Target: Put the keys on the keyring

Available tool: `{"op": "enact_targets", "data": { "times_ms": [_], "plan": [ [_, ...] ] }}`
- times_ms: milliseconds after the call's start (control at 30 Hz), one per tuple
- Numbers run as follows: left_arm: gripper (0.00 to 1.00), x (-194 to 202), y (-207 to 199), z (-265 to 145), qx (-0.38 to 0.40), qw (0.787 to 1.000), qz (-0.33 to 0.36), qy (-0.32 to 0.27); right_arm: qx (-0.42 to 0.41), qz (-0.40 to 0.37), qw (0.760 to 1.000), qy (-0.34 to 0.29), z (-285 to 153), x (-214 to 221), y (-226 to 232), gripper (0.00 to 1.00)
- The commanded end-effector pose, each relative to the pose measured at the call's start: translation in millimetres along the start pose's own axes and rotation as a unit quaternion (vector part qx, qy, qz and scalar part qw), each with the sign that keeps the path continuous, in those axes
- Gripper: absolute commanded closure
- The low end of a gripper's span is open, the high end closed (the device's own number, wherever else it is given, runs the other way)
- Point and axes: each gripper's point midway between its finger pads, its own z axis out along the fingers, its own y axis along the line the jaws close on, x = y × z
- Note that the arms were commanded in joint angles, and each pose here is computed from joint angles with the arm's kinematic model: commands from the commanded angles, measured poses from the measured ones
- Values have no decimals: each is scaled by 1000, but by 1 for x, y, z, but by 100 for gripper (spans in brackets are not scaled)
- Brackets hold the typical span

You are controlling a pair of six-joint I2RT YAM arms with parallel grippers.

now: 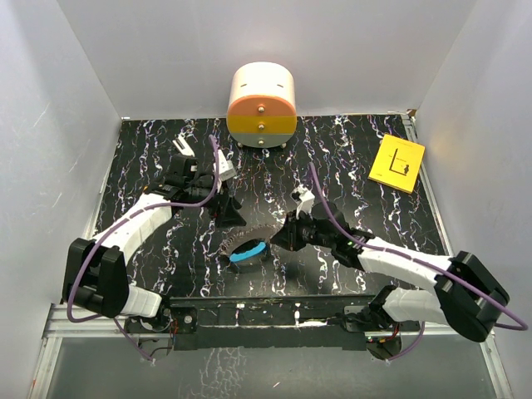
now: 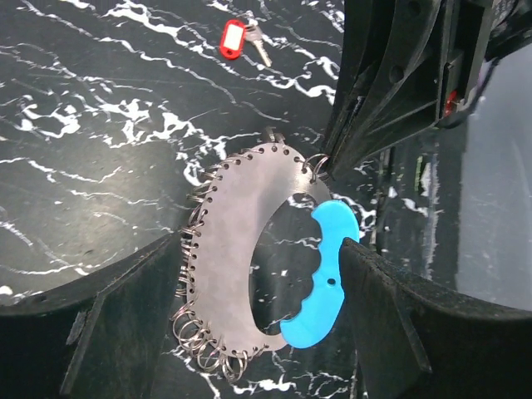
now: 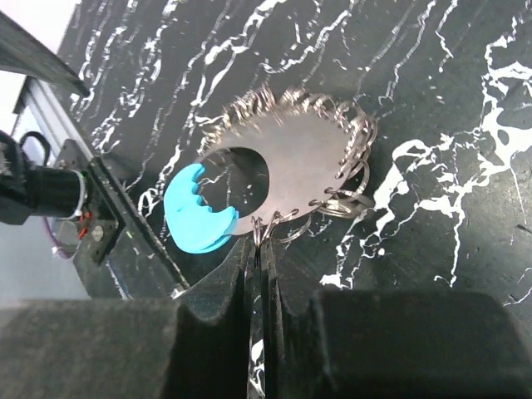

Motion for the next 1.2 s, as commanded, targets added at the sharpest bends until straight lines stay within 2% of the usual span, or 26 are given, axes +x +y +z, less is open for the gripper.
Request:
{"op": "enact_targets", "data": {
  "times_ms": [0,367,767,1167],
  "plan": [
    [26,-23,-26,-3,64,997,-4,-35,-56,-40,996,-58,-15,-40,36,92],
    [27,-35,-43,-2,109,993,-15,-53,-118,-42,990,-68,-27,-54,67,92],
    [30,-18,-53,16,128,991,-16,-27,-171,-49,983,-47,-33,-60,94,92],
    [49,-14,-68,20,171,985,-8,-18,-189,-49,980,-23,-36,-58,103,92]
  ]
}}
